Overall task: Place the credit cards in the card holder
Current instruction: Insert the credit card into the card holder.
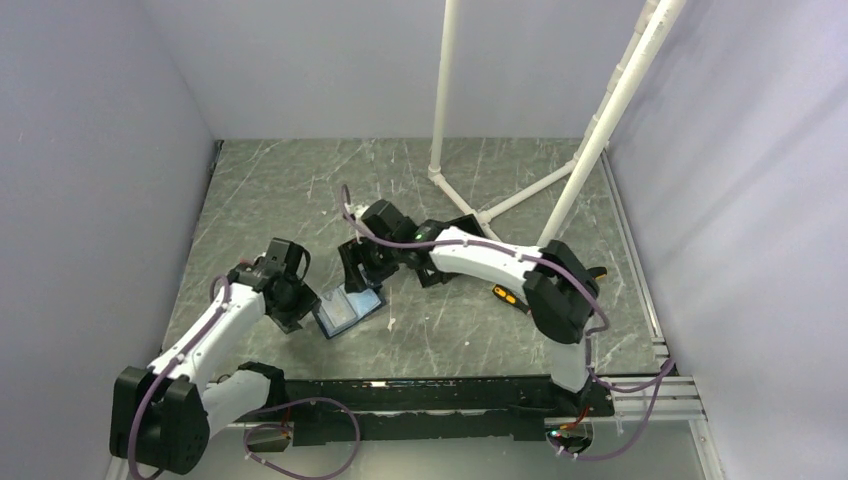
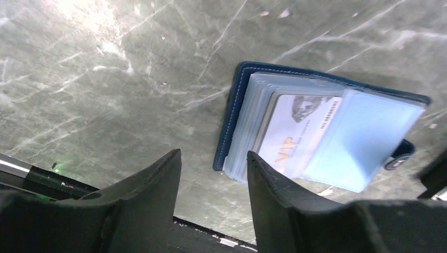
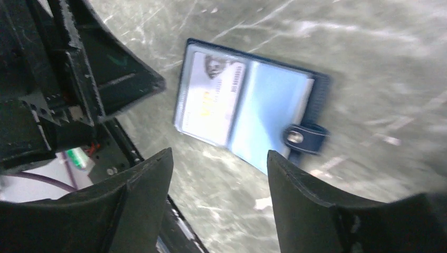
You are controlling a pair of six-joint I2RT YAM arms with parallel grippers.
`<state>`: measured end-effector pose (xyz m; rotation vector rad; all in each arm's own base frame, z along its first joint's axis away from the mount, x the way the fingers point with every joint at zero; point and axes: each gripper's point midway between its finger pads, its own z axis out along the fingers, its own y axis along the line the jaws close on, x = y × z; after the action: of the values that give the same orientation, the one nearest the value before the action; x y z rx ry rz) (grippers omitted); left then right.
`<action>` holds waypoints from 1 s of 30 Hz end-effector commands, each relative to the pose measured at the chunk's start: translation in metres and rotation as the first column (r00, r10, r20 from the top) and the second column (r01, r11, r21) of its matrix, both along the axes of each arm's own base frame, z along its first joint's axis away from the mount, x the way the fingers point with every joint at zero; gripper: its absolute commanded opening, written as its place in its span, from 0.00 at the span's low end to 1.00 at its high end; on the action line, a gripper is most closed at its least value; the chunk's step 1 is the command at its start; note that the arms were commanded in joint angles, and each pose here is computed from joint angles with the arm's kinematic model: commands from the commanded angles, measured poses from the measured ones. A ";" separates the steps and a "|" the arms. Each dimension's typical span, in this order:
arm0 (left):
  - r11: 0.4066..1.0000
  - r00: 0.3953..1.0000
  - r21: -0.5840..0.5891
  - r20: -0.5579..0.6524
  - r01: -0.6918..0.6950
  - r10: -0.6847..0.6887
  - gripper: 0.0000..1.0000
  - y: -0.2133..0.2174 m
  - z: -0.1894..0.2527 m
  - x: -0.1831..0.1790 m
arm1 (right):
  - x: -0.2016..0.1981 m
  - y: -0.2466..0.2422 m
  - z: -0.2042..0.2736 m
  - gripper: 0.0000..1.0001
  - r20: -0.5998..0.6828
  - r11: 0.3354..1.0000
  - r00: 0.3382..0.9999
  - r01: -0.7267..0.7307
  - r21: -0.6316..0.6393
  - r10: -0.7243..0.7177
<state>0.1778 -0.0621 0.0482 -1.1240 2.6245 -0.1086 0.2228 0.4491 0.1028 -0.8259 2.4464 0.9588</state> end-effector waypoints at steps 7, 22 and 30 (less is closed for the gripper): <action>0.981 0.944 -0.014 0.275 0.192 -0.181 0.72 -0.014 0.058 0.035 | 0.103 -0.128 0.035 0.82 0.224 0.966 0.965 0.178 -0.187 -0.135; 0.683 0.691 -0.296 0.587 0.668 -0.422 0.74 -0.121 0.094 0.061 | 0.114 -0.150 -0.007 0.85 -0.024 0.968 0.971 0.234 -0.085 -0.237; 0.563 0.609 -0.308 0.624 0.767 -0.489 0.54 -0.168 0.098 0.086 | 0.113 -0.155 -0.016 0.68 -0.102 0.963 0.957 0.266 -0.051 -0.270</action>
<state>0.2374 -0.1976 0.1201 -0.2533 2.5189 -1.0931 0.3302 0.2887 0.0808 -0.4930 2.6226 0.7823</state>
